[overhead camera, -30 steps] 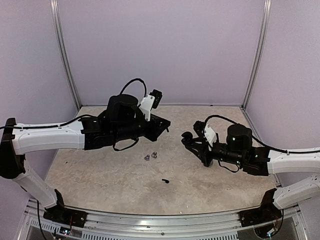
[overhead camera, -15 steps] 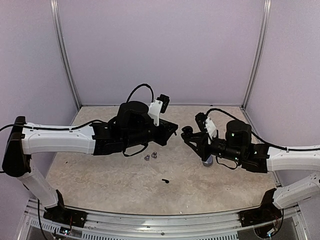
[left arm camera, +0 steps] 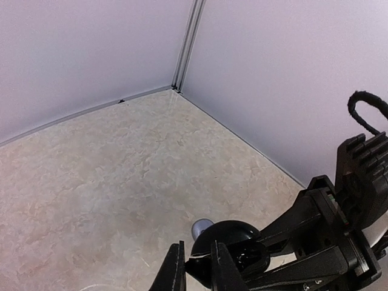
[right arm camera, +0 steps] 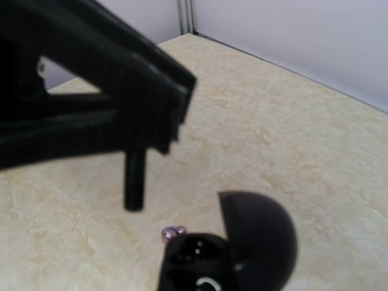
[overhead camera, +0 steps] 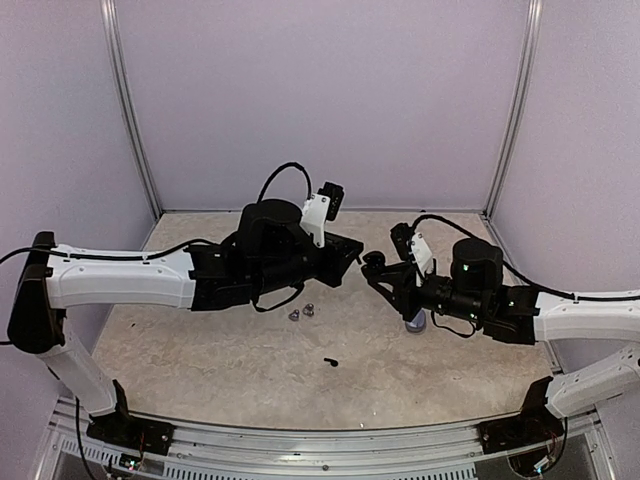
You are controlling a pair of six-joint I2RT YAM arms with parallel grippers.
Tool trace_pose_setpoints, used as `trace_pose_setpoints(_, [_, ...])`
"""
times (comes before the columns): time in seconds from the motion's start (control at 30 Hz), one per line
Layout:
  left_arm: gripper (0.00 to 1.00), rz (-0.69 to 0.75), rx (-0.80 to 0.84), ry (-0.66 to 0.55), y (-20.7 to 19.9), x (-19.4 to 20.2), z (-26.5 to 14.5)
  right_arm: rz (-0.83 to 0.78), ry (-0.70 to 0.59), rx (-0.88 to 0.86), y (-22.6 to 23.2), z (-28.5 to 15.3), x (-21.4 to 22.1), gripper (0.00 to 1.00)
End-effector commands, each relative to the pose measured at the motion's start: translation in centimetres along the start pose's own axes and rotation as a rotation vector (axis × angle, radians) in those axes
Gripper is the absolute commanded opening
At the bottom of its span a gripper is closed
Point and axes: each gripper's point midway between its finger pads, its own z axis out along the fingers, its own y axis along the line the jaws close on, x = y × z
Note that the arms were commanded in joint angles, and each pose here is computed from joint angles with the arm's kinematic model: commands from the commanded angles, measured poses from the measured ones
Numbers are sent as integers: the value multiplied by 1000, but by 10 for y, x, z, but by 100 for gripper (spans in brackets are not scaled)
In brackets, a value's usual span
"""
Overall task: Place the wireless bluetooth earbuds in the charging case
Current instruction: Insert the right earbud into the right side groove of the charging case.
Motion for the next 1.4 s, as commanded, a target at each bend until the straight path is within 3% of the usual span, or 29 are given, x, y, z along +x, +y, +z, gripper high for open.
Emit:
trace_pose_setpoints(0.0, [10,-4,6,-41,-8,-12,5,0,-33,-35,8,-1,-16,0])
trace_pose_setpoints(1.37, [9,39,8,-1,-11,2,11,-4,-103,-46,10,-9,-35,0])
